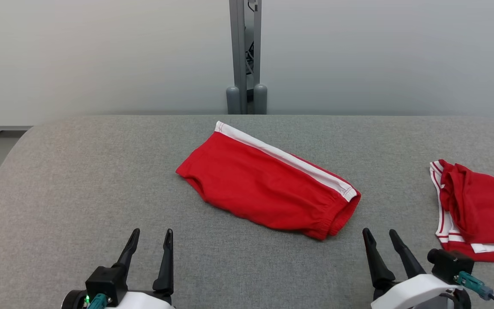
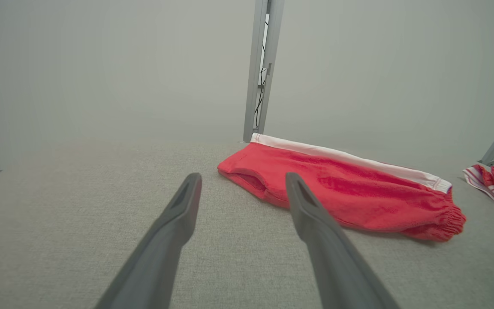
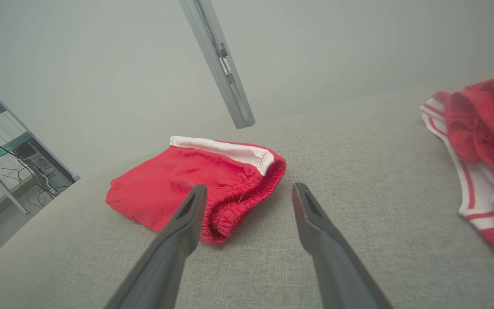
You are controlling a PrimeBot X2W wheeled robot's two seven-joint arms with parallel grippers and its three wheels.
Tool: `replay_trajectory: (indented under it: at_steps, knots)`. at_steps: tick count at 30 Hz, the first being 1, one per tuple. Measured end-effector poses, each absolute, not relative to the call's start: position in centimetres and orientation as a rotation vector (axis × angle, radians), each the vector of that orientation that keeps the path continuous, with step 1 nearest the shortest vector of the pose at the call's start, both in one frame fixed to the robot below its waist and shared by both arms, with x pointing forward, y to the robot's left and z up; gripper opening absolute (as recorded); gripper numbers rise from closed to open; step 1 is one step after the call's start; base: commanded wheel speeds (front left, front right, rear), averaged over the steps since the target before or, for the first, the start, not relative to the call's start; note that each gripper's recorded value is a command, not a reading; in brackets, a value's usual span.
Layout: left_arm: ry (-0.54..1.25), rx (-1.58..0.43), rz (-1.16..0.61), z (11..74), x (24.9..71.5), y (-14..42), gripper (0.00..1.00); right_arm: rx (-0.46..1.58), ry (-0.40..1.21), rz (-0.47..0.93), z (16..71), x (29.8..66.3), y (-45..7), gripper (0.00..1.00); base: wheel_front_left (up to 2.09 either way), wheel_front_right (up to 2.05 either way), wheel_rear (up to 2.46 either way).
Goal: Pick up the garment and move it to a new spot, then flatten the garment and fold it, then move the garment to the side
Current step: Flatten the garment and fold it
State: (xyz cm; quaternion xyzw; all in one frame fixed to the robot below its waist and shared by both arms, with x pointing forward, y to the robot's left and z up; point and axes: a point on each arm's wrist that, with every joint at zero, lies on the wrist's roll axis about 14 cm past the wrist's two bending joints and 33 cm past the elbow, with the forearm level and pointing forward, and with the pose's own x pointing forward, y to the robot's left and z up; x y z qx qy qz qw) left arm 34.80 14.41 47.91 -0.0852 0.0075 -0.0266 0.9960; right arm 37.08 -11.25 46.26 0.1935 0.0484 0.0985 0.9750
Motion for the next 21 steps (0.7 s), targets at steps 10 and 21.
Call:
replay_trajectory:
  at_steps: [10, 21]
  knots:
    - [0.046, -0.162, -0.025, 46.9, 34.3, 15.4, 1.00, 0.764, 0.306, 0.177, 43.4, 39.1, -8.0, 1.00, 0.00, 0.00, 0.00]
    - [0.061, -0.148, 0.037, 46.3, 33.8, 17.5, 1.00, 0.935, 0.488, 0.124, 40.5, 41.6, -6.0, 1.00, 0.00, 0.00, 0.00]
